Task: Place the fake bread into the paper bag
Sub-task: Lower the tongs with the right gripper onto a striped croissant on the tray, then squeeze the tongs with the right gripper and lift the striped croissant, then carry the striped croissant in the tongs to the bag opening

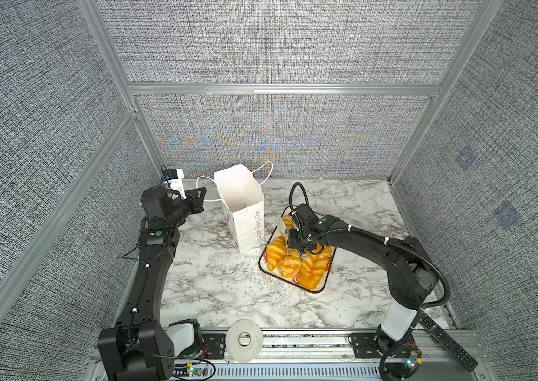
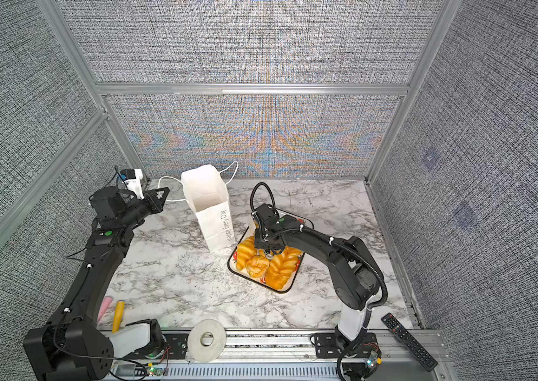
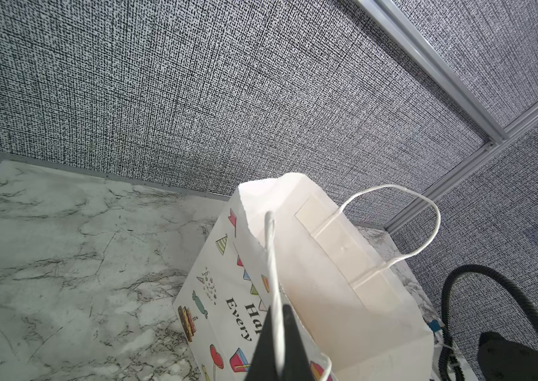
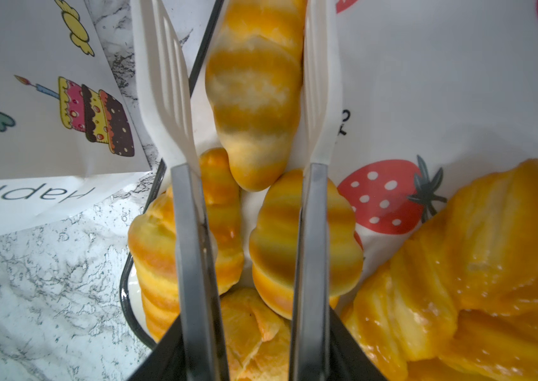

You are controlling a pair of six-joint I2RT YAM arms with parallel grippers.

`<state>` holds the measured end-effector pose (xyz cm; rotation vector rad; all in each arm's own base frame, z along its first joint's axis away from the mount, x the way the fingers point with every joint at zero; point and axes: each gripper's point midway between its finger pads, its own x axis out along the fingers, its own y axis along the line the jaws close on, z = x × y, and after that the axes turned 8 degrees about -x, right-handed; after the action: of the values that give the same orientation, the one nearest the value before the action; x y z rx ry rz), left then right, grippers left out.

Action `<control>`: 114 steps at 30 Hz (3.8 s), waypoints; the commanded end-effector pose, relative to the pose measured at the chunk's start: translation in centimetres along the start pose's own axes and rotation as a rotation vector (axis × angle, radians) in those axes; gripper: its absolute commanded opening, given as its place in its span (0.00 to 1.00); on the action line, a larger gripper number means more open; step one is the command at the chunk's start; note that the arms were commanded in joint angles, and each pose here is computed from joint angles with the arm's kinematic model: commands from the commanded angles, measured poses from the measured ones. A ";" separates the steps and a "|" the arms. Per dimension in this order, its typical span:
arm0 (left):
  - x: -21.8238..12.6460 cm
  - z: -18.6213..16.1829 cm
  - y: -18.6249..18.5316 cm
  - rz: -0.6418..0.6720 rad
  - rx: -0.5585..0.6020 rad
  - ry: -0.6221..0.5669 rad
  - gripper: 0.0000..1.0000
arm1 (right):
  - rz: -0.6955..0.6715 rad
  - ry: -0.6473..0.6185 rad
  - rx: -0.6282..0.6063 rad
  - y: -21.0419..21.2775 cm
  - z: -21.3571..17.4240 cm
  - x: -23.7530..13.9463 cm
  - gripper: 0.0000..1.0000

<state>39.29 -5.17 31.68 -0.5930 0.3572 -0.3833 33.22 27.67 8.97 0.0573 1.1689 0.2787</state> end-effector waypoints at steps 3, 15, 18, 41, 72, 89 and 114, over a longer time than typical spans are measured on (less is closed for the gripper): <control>-0.1 0.2 -0.2 -0.010 0.013 -0.006 0.00 | -0.053 0.013 -0.039 0.0 -0.2 0.1 0.50; -0.1 0.3 -0.3 -0.012 0.013 -0.006 0.00 | -0.097 0.018 -0.070 -0.2 -0.3 0.0 0.47; -0.1 0.2 -0.3 -0.012 0.011 -0.006 0.00 | -0.103 0.018 -0.073 -0.3 -0.3 0.0 0.45; 0.0 0.1 -0.1 -0.009 0.009 -0.002 0.00 | -0.126 -0.022 -0.070 -0.8 0.5 -1.2 0.32; 0.0 0.1 -0.2 -0.011 0.010 -0.003 0.00 | -0.092 -0.264 -0.013 -2.0 2.7 -7.8 0.30; 0.0 0.1 -0.1 -0.011 0.009 -0.002 0.00 | 0.091 -0.505 -0.006 -0.8 4.0 -13.6 0.30; 0.0 0.1 -0.1 -0.010 0.009 -0.003 0.00 | 0.287 -0.664 -0.165 4.6 3.9 -18.7 0.30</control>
<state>39.33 -5.16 31.62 -0.5975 0.3595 -0.3823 28.94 27.02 26.24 0.1430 0.5388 0.5253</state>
